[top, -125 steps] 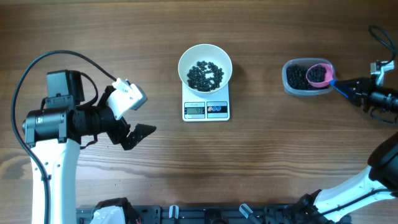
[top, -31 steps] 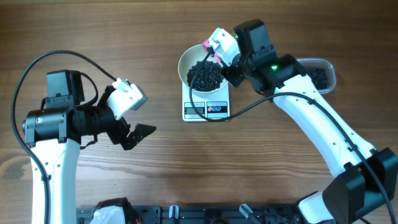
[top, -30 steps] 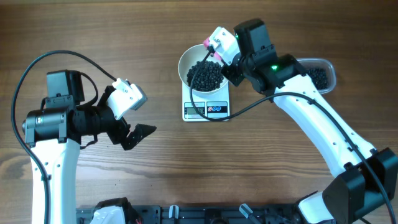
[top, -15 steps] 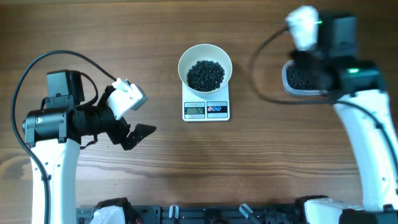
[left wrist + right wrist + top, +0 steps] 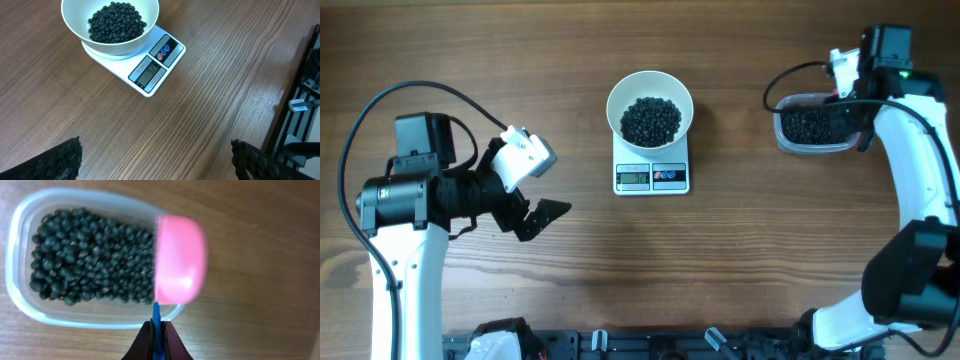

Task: Scoop item into bowl and weigh 150g on scale
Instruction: 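Move the empty scoop back to the bean tub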

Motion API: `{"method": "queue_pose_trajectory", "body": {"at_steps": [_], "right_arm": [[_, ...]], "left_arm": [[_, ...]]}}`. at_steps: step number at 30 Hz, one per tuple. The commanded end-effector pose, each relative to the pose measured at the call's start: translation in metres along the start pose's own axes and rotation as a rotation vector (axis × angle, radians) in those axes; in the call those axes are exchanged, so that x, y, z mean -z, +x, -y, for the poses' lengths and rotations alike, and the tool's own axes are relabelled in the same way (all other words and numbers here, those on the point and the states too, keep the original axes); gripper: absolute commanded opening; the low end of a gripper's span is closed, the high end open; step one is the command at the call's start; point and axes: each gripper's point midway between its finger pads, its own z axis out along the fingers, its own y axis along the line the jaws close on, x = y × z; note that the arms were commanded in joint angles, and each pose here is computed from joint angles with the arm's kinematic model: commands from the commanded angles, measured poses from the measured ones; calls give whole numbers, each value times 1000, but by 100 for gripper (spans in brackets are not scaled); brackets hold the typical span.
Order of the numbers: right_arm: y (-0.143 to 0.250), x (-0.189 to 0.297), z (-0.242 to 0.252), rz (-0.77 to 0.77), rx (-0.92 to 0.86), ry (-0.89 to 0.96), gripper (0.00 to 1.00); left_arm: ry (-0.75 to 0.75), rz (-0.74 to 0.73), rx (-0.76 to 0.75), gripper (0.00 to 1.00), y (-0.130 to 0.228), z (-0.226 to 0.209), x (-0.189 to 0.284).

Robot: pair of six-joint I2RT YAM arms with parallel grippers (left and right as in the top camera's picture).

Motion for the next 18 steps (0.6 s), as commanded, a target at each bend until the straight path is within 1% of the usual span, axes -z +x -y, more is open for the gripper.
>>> {"method": "queue_pose_trajectory", "body": {"at_steps": [1, 8, 11, 13, 18], "right_arm": [[9, -25, -5, -62, -20, -20, 4], [14, -46, -16, -115, 4, -47, 4], [11, -49, -29, -106, 24, -104, 5], [10, -50, -43, -92, 50, -179, 4], [5, -46, -60, -60, 48, -281, 4]], "left_arm": [[-11, 8, -33, 100, -4, 0, 3], [-11, 8, -33, 100, -4, 0, 3], [-11, 8, -33, 100, -4, 0, 3], [-11, 8, -33, 100, -4, 0, 3], [-11, 8, -33, 100, -4, 0, 3]]}}
